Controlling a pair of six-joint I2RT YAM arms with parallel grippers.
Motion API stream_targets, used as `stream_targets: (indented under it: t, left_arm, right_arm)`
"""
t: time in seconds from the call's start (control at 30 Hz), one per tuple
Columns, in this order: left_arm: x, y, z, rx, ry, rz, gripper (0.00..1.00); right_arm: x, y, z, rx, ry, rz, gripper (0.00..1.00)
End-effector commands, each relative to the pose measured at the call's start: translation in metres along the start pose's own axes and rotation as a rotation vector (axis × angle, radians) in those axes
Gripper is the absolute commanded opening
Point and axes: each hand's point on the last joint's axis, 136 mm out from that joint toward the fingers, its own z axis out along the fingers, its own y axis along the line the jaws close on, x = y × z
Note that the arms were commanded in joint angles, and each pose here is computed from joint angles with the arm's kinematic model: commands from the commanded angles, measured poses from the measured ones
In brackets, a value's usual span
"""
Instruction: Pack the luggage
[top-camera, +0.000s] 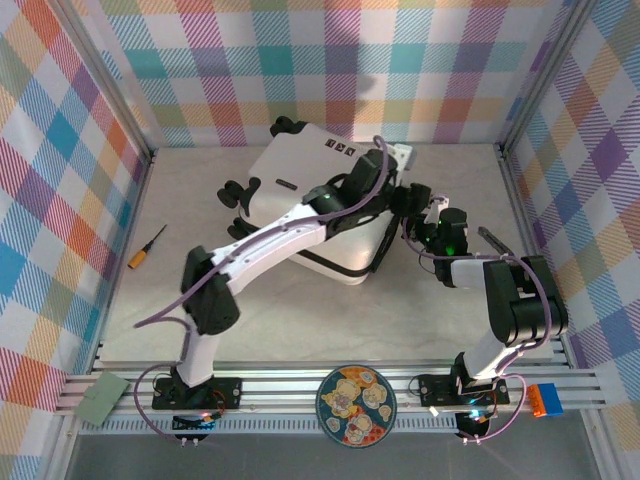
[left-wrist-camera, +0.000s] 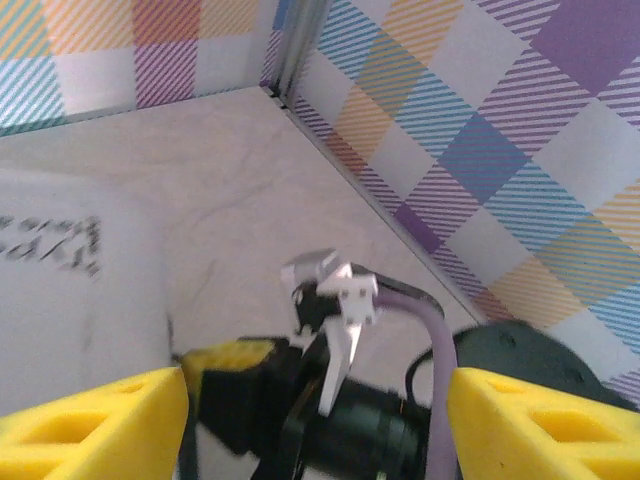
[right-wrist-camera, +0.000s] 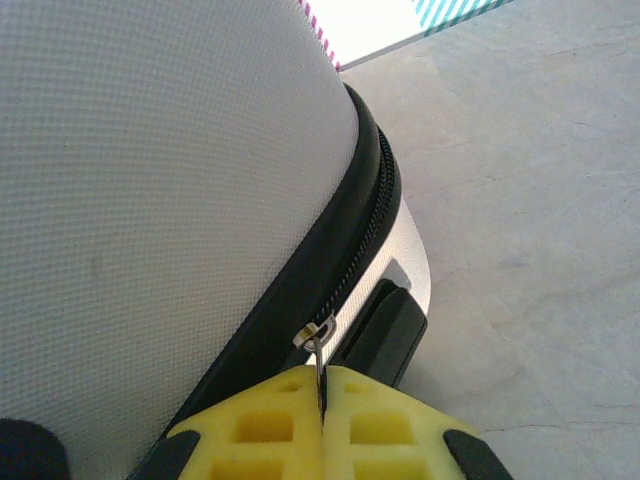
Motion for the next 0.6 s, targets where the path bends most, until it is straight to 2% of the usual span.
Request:
stream_targets:
  t: [0.0, 0.23, 0.43, 0.57]
  left_arm:
    - [0.005, -0.008, 0.028, 0.033, 0.014, 0.007, 0.69]
    - [-0.016, -0.006, 0.073, 0.059, -0.082, -0.002, 0.73]
    - [-0.020, 0.016, 0.097, 0.084, -0.110, -0.090, 0.75]
    - [-0.024, 0.037, 0.105, 0.040, -0.149, -0.100, 0.78]
  right_arm:
    - [-0.009, 0.017, -0.003, -0.057, -0.030, -0.020, 0.00]
    - [-0.010, 0.018, -0.006, -0.064, -0.022, -0.024, 0.00]
    - [-0.013, 0.021, -0.011, -0.069, -0.021, -0.038, 0.00]
    - [-0.014, 0.023, -0.014, -0.073, -0.019, -0.044, 0.00]
